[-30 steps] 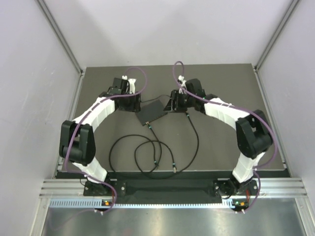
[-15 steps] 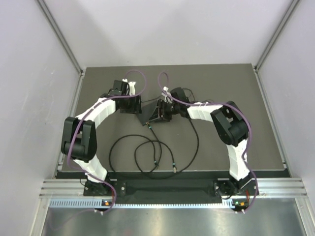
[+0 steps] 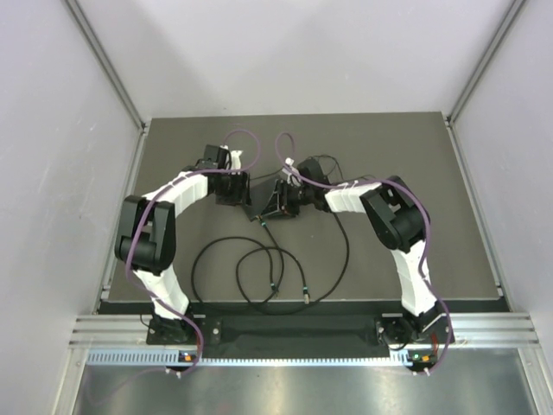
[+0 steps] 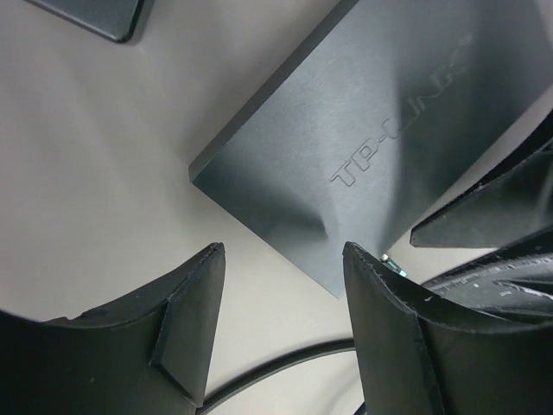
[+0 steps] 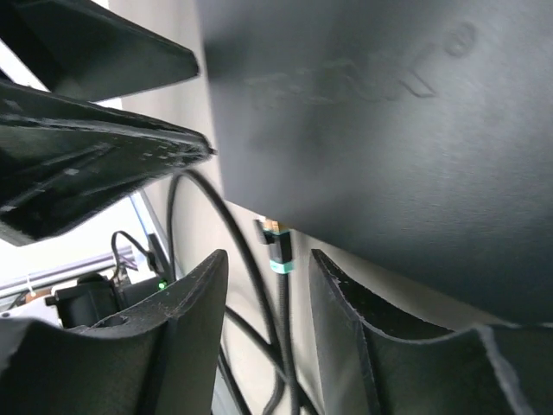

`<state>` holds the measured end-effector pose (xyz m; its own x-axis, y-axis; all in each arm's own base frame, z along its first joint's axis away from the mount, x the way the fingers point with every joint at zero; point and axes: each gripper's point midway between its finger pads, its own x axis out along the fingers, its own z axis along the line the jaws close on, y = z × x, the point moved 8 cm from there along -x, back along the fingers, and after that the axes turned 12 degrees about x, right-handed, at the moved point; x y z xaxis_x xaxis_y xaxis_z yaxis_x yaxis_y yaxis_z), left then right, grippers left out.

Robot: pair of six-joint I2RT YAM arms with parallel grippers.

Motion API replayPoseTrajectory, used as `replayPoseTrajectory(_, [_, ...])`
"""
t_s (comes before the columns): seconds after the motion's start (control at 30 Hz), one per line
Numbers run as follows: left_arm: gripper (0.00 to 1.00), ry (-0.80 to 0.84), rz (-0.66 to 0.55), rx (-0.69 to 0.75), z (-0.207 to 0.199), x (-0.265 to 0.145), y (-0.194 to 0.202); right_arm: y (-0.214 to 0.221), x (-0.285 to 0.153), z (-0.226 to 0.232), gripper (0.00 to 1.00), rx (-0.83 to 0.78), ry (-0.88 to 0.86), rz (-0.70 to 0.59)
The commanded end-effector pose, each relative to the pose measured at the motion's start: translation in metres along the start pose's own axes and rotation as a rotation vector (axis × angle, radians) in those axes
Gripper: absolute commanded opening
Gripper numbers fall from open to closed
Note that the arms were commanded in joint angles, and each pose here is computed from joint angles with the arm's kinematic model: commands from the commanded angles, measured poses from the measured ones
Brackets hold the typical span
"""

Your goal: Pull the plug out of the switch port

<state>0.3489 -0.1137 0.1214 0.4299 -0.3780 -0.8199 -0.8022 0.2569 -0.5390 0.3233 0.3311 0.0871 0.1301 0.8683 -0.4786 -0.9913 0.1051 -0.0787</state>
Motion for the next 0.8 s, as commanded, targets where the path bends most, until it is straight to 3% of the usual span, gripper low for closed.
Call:
replayPoseTrajectory(0.0, [0.62, -0.002, -0.029, 0.006, 0.001, -0.001, -0.006, 0.007, 0.007, -0.002, 0.43, -0.032, -0.034, 0.026])
replayPoseTrajectory(0.23, [0.62, 0.001, -0.013, -0.005, 0.002, 0.005, -0.002, 0.006, 0.015, -0.009, 0.46, -0.023, -0.055, 0.030])
replayPoseTrajectory(0.77, [0.62, 0.003, 0.018, -0.024, 0.004, 0.014, 0.004, 0.013, 0.027, -0.014, 0.40, 0.103, -0.132, 0.064])
